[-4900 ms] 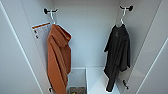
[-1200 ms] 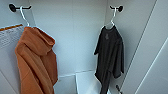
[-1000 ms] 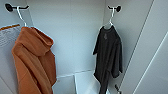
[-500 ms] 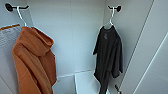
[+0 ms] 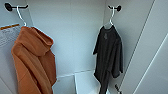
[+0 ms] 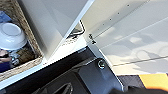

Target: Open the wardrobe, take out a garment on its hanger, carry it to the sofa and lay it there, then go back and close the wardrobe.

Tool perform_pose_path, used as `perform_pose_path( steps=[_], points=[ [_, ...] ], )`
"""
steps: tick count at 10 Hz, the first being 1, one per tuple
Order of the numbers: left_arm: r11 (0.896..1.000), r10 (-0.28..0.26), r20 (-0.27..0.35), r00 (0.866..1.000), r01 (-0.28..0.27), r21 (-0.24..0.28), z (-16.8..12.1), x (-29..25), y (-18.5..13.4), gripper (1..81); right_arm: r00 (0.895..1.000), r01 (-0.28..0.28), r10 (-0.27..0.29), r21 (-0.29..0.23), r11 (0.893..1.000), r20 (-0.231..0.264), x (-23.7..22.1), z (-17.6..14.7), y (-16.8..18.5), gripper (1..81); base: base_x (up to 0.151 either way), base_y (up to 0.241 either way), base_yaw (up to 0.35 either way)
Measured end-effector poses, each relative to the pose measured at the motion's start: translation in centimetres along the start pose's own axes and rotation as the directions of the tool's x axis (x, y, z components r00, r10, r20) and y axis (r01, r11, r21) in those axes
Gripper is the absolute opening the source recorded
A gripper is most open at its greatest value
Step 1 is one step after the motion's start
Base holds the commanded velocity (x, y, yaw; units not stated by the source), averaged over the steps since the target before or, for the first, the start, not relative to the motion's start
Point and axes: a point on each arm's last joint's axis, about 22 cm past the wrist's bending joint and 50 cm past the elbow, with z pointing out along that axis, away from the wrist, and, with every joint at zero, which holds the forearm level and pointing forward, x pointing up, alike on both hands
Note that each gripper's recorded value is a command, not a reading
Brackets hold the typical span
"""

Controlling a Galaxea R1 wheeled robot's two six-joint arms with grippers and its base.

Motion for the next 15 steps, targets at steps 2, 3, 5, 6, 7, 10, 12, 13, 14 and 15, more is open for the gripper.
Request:
perform_pose_path(
  steps=[2, 3, 5, 6, 7, 10, 12, 13, 14, 15],
  points=[
    [0.999, 0.013, 0.003, 1.0, -0.013, -0.045, -1.5, 3.4, 1.6, 81.1, 1.0, 0.001, -0.001, 0.0, 1.0, -0.003, 0.4, 0.1, 0.0, 81.1, 0.0, 0.0, 0.0],
    [0.997, 0.025, -0.028, 0.999, -0.027, -0.074, -2.4, 6.8, 3.0, 81.1, 1.0, 0.001, -0.001, 0.0, 1.0, -0.005, 0.6, 0.1, 0.0, 81.1, 0.0, 0.0, 0.0],
    [0.992, 0.029, -0.048, 0.998, -0.035, -0.124, -4.1, 10.3, 5.5, 81.1, 1.0, 0.0, 0.0, 0.0, 1.0, -0.003, 0.4, 0.1, 0.0, 81.1, 0.0, 0.0, 0.0],
    [0.988, 0.024, -0.039, 0.999, -0.03, -0.149, -4.6, 10.8, 6.7, 81.1, 1.0, -0.001, 0.001, -0.003, 1.0, -0.003, 0.4, 0.1, 0.1, 81.1, 0.0, 0.0, 0.0],
    [0.985, 0.027, -0.043, 0.999, -0.034, -0.172, -5.4, 11.9, 7.9, 81.1, 1.0, -0.001, 0.001, -0.009, 1.0, -0.001, 0.4, 0.0, 0.4, 81.1, 0.0, 0.0, 0.0],
    [0.98, 0.025, -0.071, 0.997, -0.039, -0.195, -8.5, 17.2, 9.6, 81.1, 1.0, 0.0, 0.0, -0.01, 1.0, -0.002, 0.6, 0.1, 0.3, 81.1, 0.0, 0.0, 0.0],
    [0.984, 0.039, -0.151, 0.988, -0.064, -0.165, -11.9, 24.6, 9.3, 81.1, 1.0, 0.001, -0.001, -0.009, 1.0, -0.004, 0.9, 0.2, 0.2, 81.1, 0.0, 0.0, 0.0],
    [0.986, 0.039, -0.163, 0.986, -0.065, -0.152, -13.0, 26.7, 9.3, 81.1, 1.0, 0.001, -0.002, -0.01, 1.0, -0.004, 1.0, 0.2, 0.3, 81.1, 0.0, 0.0, 0.0],
    [0.988, 0.032, -0.162, 0.986, -0.056, -0.142, -13.8, 27.9, 9.3, 81.1, 1.0, 0.002, -0.002, -0.009, 1.0, -0.004, 1.1, 0.2, 0.2, 81.1, 0.0, 0.0, 0.0],
    [0.989, 0.036, -0.17, 0.985, -0.06, -0.136, -14.6, 29.6, 9.8, 81.1, 1.0, 0.002, -0.002, -0.009, 1.0, -0.004, 1.1, 0.2, 0.2, 81.1, 0.0, 0.0, 0.0]
  ],
)
